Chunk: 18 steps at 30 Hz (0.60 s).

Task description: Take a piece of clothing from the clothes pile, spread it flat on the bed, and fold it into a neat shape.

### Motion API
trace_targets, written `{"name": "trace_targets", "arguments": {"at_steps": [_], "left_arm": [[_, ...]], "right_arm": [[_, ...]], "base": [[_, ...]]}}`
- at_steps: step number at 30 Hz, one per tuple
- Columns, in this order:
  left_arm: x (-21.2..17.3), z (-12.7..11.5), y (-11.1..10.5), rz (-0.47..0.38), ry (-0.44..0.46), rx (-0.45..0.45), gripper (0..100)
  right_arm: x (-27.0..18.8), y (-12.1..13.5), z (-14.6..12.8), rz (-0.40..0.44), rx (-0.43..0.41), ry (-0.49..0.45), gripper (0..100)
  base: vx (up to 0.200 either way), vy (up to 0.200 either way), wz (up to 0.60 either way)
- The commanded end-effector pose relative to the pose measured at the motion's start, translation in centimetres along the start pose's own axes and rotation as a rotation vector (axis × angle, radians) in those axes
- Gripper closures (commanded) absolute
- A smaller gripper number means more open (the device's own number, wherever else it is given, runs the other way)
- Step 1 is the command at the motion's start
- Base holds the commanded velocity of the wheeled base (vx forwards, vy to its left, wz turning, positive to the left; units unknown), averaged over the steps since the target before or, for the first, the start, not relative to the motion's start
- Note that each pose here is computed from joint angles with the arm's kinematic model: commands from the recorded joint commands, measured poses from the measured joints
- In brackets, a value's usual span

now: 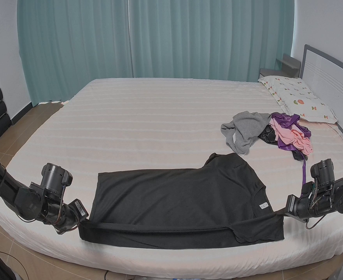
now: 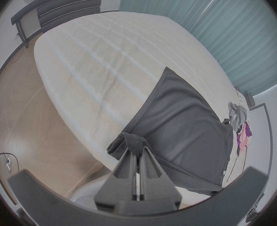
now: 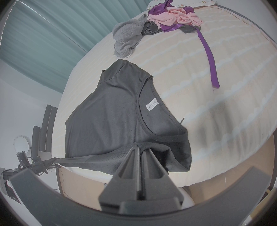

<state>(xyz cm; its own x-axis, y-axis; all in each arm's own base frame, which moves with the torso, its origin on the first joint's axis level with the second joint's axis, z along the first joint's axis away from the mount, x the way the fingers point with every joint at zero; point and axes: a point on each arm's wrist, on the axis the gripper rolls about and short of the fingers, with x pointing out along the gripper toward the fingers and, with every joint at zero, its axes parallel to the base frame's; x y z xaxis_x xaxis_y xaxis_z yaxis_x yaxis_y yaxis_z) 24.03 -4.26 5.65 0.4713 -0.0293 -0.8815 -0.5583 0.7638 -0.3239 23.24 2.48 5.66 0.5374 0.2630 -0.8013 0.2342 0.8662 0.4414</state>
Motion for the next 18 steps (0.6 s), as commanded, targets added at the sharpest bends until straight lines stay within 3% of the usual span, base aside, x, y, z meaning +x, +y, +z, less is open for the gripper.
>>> {"name": "trace_targets", "arguments": {"at_steps": [1, 18], "left_arm": [[1.3, 0.6, -0.8, 0.008, 0.006, -0.001, 100], [4.5, 1.5, -1.9, 0.039, 0.030, -0.009, 100]], "right_arm": [[0.8, 0.1, 0.6, -0.003, 0.000, 0.006, 100], [2.7, 0.1, 1.4, -0.017, 0.007, 0.025, 100]], "base": [[0.000, 0.000, 0.00], [0.000, 0.000, 0.00]]}}
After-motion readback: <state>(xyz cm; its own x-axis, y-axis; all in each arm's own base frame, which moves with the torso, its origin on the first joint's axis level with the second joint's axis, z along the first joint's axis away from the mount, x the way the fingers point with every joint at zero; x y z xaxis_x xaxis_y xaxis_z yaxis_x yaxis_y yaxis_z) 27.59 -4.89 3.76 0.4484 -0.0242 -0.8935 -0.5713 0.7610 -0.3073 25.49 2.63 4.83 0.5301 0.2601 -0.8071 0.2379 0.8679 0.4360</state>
